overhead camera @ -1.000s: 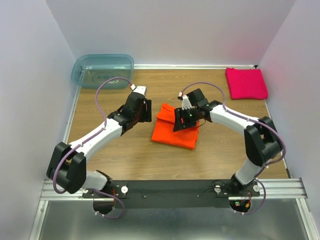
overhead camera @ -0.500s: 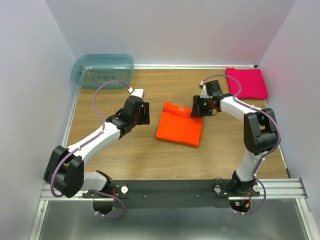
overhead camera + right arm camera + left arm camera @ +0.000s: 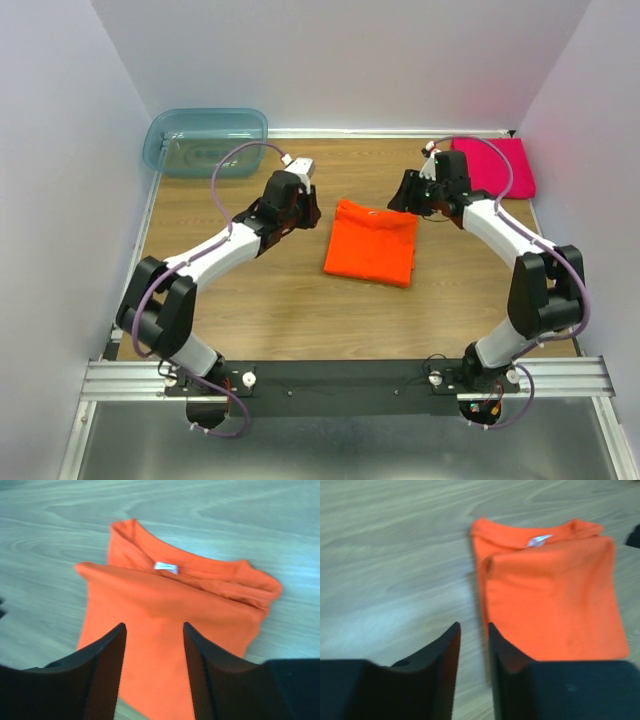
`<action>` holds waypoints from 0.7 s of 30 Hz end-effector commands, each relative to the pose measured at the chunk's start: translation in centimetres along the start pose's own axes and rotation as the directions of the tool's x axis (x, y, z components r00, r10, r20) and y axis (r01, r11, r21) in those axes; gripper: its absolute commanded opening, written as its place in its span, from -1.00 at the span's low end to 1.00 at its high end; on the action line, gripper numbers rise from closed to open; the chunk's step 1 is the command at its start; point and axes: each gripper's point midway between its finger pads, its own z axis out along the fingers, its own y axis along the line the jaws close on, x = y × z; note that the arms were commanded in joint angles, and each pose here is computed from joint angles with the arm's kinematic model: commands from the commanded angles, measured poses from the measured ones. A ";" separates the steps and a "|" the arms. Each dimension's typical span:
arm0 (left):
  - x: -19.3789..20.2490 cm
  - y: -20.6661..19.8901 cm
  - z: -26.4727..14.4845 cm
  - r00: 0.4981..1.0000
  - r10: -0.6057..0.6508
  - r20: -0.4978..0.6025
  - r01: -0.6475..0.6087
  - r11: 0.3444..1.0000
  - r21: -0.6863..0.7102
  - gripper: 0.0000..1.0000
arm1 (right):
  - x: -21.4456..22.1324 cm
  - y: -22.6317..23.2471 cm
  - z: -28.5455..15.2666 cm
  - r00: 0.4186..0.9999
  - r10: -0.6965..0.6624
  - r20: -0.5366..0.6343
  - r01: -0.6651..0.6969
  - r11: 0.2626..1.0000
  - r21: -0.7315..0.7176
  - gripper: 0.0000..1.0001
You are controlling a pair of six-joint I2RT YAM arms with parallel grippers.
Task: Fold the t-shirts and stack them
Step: Fold the tshirt
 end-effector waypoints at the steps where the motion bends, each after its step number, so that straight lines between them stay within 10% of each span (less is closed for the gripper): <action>1: -2.2 -4.9 1.5 0.999 0.028 0.042 -0.038 0.968 0.248 -0.35 | 1.3 1.6 0.0 1.000 0.019 -0.023 -0.021 0.994 -0.110 0.05; 12: -0.9 -8.7 9.7 0.999 0.012 -0.033 0.004 0.895 0.446 -0.67 | 2.8 -1.6 2.1 0.976 0.212 -0.042 -0.214 0.918 -0.333 -0.31; 21: 4.2 -3.3 16.9 0.970 -0.163 -0.183 0.220 0.906 0.360 -0.70 | 5.9 -7.2 6.8 0.905 0.406 -0.128 -0.424 0.835 -0.350 -0.36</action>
